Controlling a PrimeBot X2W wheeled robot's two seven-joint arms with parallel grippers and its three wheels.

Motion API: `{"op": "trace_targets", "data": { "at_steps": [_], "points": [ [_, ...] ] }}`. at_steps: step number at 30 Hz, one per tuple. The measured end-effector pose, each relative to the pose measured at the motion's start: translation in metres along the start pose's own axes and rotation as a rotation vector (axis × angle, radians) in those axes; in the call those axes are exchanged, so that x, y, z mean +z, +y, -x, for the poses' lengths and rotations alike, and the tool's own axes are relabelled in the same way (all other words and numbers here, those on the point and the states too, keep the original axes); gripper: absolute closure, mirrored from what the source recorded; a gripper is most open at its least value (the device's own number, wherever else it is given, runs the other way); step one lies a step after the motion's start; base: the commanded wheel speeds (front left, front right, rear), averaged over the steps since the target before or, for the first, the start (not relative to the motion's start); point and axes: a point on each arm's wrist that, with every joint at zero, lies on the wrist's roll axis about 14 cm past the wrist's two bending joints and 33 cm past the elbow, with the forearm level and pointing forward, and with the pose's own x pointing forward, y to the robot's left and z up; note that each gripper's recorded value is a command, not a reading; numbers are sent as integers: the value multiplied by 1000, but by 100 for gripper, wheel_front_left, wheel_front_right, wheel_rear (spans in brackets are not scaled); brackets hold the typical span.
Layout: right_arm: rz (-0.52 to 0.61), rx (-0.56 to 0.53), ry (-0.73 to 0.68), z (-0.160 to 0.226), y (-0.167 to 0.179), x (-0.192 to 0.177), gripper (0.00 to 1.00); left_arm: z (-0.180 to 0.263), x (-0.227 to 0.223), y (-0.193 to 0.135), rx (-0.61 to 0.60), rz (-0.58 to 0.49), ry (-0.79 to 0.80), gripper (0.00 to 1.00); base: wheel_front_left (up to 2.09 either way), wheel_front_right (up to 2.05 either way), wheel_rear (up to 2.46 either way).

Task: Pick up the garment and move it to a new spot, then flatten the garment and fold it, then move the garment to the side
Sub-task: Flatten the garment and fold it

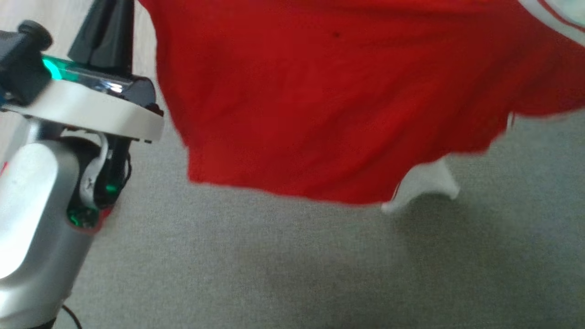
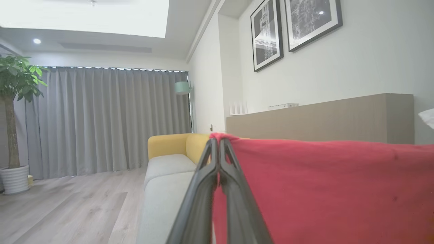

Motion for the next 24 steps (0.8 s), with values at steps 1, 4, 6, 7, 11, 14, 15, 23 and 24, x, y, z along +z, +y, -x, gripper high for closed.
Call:
{"op": "trace_targets", "data": {
  "at_steps": [1,4,6,7,11,14,15,23,24],
  "points": [
    [-7,3,-1,0,1,2,100,0,5,0,0,-4,-7,100,0,0,0],
    [-25,10,-11,-5,1,8,100,0,11,1,4,-9,-16,100,0,0,0],
    [-45,17,-6,-11,3,6,100,0,9,2,6,-7,-11,100,0,0,0],
    [-50,20,-2,-13,4,5,100,0,7,3,9,-2,-2,100,0,0,0],
    [-85,32,29,-25,8,-8,100,-3,-9,11,34,2,32,100,0,0,0],
    [-118,47,43,-47,13,-19,100,-21,-16,16,40,3,13,100,0,0,0],
    [-130,53,39,-56,15,-21,100,-29,-18,18,41,3,6,100,0,0,0],
    [-186,66,7,-134,29,-40,100,-92,-59,27,36,23,13,100,0,0,0],
    [-196,68,12,-142,33,-47,100,-97,-68,29,37,22,33,100,0,0,0]
  ]
}}
